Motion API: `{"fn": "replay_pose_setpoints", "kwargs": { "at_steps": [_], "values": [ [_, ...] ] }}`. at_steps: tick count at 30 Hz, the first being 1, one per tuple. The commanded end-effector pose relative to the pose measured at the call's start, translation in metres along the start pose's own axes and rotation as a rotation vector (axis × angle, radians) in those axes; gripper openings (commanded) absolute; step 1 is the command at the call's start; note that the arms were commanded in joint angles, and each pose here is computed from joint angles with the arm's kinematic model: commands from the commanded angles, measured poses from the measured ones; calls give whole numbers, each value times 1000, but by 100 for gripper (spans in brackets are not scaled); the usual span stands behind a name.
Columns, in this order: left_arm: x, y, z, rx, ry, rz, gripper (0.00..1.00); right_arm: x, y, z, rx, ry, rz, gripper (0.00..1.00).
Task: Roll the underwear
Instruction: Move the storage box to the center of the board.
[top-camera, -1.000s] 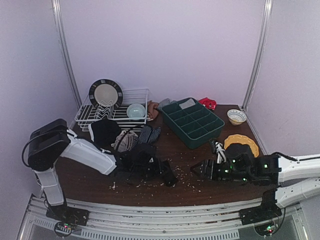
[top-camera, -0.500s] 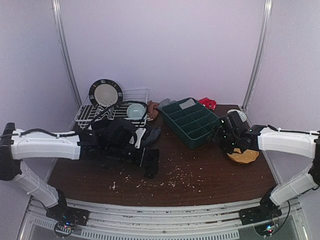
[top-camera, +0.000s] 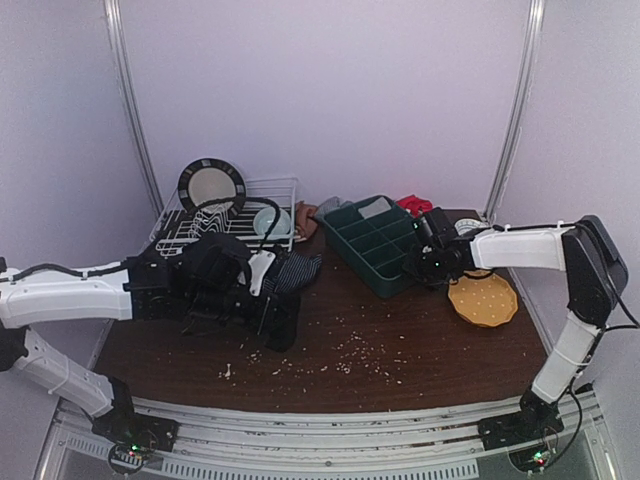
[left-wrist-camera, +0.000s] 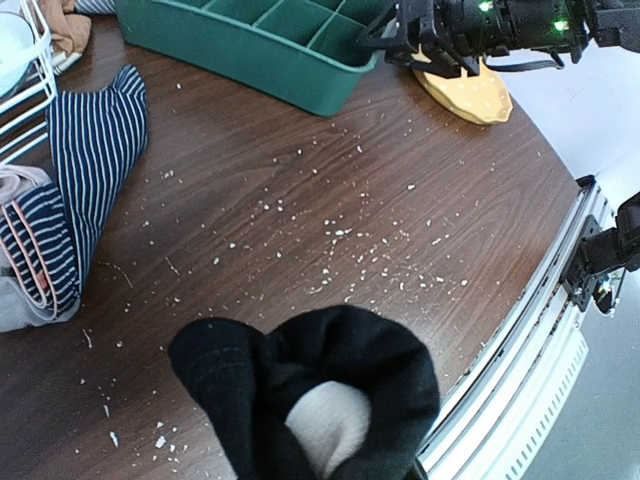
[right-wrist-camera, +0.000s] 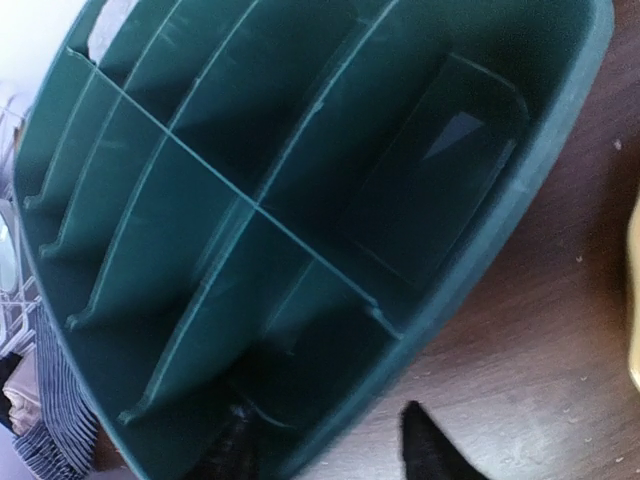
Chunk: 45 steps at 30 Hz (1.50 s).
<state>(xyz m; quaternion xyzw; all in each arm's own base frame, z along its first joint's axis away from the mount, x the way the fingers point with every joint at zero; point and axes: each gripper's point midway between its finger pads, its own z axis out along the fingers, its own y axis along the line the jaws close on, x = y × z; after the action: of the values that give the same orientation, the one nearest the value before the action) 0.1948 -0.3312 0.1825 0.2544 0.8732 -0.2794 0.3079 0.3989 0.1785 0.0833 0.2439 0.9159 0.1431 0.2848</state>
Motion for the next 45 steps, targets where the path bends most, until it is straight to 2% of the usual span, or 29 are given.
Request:
{"fn": "replay_pose_setpoints", "kwargs": {
  "at_steps": [1,7,15,21,25,29,33,38,45],
  "values": [
    [-12,1,-12,-10,-52,39,0,18,-14,5,33,92,-54,38],
    [-22,-3,-18,-7,-67,53,0,28,-25,-7,40,138,-107,15],
    [-47,-21,-27,34,-91,74,0,63,-50,-41,7,213,-168,0],
    [-74,-40,-8,70,-99,82,0,94,-73,-62,2,233,-200,0],
    [-103,-54,34,65,-82,89,0,108,-74,-71,-14,227,-213,0],
    [-130,-58,80,180,-4,4,0,107,-80,-76,-3,206,-231,0],
    [-142,-33,116,275,79,-106,0,106,-84,-77,9,198,-246,0],
    [-152,8,139,345,113,-236,0,108,-84,-77,0,202,-252,0],
    [-141,45,174,309,232,-280,0,109,-83,-78,-16,201,-246,0]
  ]
}}
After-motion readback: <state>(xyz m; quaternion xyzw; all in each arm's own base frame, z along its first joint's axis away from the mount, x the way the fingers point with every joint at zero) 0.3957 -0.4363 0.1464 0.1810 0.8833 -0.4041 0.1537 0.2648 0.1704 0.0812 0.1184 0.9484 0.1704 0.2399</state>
